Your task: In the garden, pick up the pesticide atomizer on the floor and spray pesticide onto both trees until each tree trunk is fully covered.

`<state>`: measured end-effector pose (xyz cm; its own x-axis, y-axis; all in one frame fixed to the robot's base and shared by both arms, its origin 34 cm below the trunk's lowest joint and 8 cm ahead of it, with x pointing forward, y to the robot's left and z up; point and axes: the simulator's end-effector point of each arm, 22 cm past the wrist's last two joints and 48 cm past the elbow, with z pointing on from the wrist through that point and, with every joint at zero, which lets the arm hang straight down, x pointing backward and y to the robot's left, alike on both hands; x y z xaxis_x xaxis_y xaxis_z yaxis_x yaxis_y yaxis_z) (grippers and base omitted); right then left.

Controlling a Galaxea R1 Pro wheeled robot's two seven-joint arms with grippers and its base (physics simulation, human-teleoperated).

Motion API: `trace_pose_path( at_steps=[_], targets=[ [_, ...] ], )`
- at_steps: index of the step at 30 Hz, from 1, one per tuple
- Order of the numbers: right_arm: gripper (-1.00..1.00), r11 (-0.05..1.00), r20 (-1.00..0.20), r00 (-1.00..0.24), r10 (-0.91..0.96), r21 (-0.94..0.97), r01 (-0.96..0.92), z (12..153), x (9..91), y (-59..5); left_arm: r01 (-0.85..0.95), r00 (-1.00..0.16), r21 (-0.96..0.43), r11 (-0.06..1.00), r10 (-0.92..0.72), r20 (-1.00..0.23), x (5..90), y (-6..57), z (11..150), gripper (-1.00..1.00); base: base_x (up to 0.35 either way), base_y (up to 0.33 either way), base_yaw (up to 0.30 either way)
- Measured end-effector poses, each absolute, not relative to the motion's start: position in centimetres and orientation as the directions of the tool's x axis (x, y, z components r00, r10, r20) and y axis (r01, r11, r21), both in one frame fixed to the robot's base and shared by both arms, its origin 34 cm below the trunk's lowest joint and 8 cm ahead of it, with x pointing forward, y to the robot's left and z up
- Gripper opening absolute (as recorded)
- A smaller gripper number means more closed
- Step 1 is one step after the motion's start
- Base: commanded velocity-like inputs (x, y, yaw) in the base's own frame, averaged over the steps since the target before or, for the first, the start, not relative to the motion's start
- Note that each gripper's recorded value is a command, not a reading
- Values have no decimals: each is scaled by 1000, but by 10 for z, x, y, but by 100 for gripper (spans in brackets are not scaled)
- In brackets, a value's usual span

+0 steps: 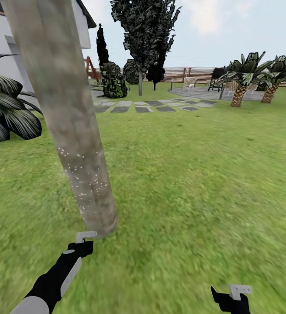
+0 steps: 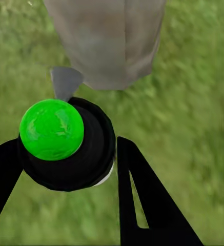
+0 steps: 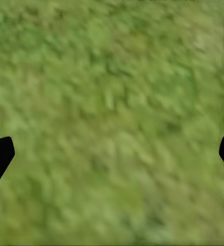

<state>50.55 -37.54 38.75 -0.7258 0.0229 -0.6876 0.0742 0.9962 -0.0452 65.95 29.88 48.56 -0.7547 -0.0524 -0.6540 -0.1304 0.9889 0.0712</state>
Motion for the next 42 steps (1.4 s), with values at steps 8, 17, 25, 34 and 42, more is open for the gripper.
trace_pose_path(
  at_steps=[8,17,25,34,42],
  targets=[
    [100,996,-687,-726,23,-44,74,387,505,-375,-132,-755,71,989,-54,-653,659,299,485,-100,37,-276,243],
    [100,996,-688,-726,23,-45,74,387,506,-375,-132,-755,70,989,-55,-653,659,298,485,-100,131,-276,135],
    [100,996,-688,-726,23,-44,74,387,506,-375,-133,-755,69,989,-56,-653,659,298,485,-100,133,-276,0],
    [100,996,-688,-726,24,-44,74,387,506,-374,-133,-756,68,989,-57,-653,659,297,485,-100,129,-276,61],
    [100,996,-688,-726,24,-43,73,387,506,-374,-133,-756,68,989,-57,-652,659,297,484,-100,110,-276,273]
  ],
)
